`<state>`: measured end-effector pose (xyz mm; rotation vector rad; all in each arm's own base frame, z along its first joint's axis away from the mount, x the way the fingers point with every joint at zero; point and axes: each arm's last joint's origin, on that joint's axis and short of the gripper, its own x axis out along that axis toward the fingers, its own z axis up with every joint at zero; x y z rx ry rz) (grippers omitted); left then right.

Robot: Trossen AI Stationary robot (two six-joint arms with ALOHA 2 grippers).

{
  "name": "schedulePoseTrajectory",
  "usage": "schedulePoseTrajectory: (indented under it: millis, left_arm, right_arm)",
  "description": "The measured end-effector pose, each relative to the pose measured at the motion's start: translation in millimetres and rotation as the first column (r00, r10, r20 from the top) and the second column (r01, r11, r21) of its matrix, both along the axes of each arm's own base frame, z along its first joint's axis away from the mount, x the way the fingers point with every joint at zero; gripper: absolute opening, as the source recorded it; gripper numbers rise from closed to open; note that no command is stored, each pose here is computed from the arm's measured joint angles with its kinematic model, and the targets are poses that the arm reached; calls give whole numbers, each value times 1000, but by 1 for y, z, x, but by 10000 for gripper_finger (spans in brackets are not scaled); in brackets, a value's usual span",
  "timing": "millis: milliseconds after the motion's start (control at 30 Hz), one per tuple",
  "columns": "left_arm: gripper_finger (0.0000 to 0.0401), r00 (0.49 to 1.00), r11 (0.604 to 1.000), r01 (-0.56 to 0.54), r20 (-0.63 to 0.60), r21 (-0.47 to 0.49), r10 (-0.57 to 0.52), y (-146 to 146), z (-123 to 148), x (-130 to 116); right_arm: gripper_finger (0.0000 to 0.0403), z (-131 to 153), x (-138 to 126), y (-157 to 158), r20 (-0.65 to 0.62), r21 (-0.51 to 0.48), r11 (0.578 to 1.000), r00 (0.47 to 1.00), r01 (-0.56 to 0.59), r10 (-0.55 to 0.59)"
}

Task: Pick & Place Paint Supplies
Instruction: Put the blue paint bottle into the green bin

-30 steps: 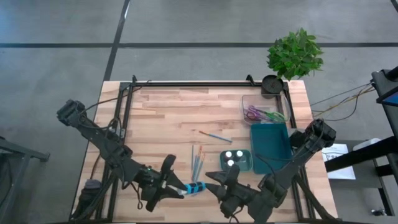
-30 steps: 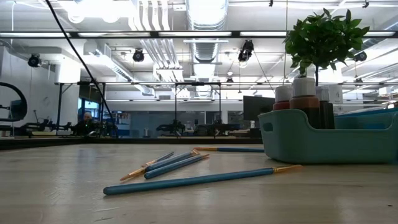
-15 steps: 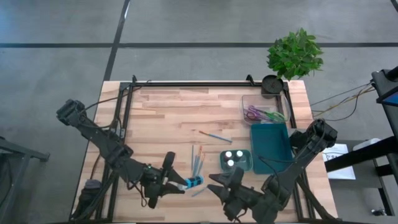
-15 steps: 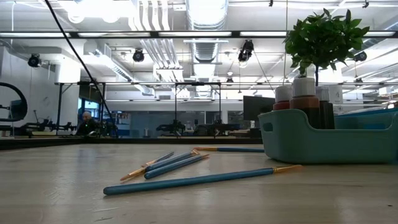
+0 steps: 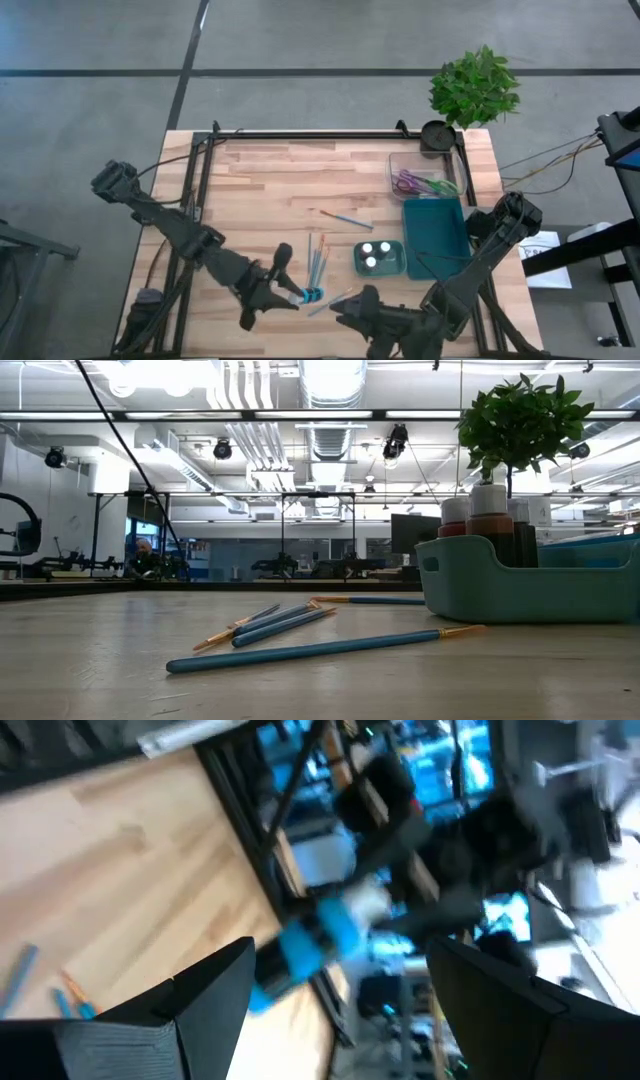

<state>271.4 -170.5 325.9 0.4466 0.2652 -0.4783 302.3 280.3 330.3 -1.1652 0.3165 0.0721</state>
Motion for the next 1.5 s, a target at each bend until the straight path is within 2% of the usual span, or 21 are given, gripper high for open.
schedulePoseTrajectory:
  millis: [300,500,833,1000,1167,1400,1500]
  left_arm:
    - [116,994,996,32,-101,-84,-41,11,-25,30]
    - [116,992,993,61,-107,-105,-72,11,-29,35]
    - [116,983,984,96,-144,-150,-118,18,-30,38]
    - [116,977,986,92,-178,-139,-116,20,-34,38]
    - [116,981,987,103,-154,-121,-121,20,-31,36]
    - [116,995,996,63,-74,-59,-68,25,-13,25]
    - [116,988,999,29,-152,-44,-36,29,-15,18]
  right_arm:
    - [292,-6,18,-18,-99,33,998,994,-51,54]
    - [292,-8,29,-29,-147,96,990,982,-106,119]
    - [292,-10,40,-43,-181,148,979,969,-143,169]
    - [292,-11,40,-44,-189,171,978,970,-121,153]
    - [292,-17,35,-42,-213,171,984,973,-56,92]
    - [292,-23,26,-35,-242,224,975,968,-5,60]
    - [292,-28,22,-33,-266,250,968,963,26,43]
